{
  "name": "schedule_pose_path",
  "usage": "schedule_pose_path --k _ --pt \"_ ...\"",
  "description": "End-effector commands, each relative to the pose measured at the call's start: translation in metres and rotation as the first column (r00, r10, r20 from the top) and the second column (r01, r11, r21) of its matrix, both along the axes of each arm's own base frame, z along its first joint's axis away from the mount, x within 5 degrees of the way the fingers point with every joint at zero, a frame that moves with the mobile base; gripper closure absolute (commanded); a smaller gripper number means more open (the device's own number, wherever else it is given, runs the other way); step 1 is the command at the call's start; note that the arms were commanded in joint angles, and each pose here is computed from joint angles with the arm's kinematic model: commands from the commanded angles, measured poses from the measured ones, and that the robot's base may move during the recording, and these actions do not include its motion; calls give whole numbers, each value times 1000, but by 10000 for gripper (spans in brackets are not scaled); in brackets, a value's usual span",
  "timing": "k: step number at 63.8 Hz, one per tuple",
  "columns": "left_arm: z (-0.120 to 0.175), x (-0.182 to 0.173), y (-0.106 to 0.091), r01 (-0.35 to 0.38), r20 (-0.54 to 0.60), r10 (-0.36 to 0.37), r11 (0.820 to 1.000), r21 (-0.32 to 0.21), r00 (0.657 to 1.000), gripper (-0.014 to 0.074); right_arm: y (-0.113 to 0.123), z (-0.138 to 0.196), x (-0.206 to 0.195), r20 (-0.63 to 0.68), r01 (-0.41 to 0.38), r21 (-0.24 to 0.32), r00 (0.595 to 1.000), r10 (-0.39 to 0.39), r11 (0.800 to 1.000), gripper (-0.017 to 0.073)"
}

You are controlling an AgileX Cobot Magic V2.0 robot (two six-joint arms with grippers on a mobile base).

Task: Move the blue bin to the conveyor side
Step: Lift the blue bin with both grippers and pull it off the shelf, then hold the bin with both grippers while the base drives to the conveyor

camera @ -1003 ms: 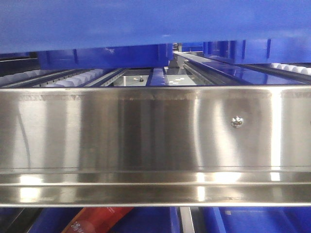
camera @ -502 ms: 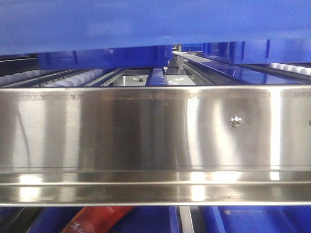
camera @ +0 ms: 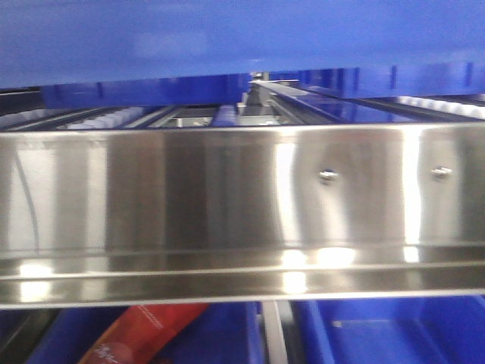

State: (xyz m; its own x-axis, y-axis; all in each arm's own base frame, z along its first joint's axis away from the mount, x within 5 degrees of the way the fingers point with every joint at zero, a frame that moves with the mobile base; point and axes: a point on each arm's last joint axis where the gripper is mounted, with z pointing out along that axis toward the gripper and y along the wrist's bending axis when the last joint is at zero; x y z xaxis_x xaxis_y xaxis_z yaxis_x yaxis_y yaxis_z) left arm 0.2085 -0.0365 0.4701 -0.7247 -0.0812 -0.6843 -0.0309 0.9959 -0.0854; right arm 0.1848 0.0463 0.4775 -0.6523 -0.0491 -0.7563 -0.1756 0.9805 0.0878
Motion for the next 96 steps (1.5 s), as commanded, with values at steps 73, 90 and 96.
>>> schedule_pose_path --k 73,90,96 --pt "13 -4 0 15 110 -13 1000 -15 994 612 -2 16 -3 140 -4 12 990 2 1000 648" --pt "13 -4 0 15 110 -13 1000 -15 994 612 -2 16 -3 140 -4 12 990 2 1000 648" --pt "13 -4 0 15 110 -13 1000 -15 994 612 -2 16 -3 140 -4 12 990 2 1000 648"
